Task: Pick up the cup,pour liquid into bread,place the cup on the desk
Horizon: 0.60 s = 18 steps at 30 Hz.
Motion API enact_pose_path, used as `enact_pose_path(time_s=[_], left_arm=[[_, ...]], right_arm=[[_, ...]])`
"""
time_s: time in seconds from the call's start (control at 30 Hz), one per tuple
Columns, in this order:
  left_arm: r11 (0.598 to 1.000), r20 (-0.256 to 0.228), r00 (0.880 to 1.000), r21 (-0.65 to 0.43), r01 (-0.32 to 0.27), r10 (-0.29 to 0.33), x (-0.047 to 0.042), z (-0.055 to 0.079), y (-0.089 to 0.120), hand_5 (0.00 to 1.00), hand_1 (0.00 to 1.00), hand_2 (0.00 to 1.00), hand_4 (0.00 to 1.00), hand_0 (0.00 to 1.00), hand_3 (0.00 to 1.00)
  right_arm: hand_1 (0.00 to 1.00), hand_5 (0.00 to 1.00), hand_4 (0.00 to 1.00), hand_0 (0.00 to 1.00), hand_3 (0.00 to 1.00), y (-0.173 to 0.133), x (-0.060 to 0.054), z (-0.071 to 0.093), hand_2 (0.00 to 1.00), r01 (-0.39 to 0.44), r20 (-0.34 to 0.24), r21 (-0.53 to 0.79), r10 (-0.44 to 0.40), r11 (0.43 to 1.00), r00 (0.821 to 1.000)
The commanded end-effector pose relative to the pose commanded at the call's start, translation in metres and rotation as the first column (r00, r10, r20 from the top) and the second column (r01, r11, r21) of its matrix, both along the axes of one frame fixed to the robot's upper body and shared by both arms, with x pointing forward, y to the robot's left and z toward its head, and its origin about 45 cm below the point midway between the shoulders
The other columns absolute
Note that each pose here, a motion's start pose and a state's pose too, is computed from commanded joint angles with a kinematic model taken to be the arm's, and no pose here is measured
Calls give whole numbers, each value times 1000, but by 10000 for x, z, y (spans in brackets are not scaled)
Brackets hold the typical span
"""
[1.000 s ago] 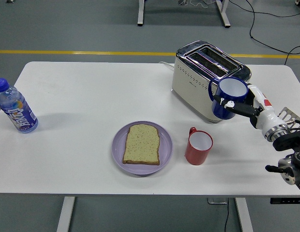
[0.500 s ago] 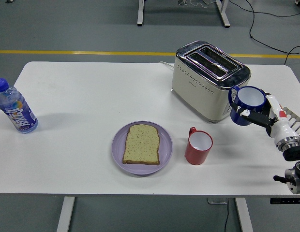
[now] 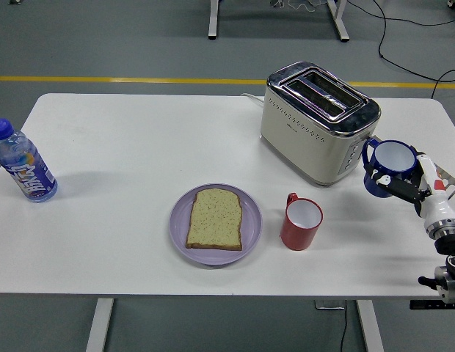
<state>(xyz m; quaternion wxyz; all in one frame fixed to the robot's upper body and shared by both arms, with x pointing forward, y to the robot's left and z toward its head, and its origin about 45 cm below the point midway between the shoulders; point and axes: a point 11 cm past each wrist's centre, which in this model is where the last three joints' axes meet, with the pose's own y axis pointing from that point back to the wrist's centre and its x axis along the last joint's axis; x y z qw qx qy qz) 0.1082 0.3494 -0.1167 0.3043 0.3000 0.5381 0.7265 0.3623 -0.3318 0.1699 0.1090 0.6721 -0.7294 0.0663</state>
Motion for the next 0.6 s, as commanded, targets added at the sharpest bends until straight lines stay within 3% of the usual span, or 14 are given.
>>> enact_pose_path(time_s=[0.6], left_arm=[[1000,16,1000,-1,-7,7,52,11,-2,998,756,773,396,690,611]], right_arm=[[425,2,655,470,558,-117,-104,-218,545,29,-5,-26,-29,999,1000]])
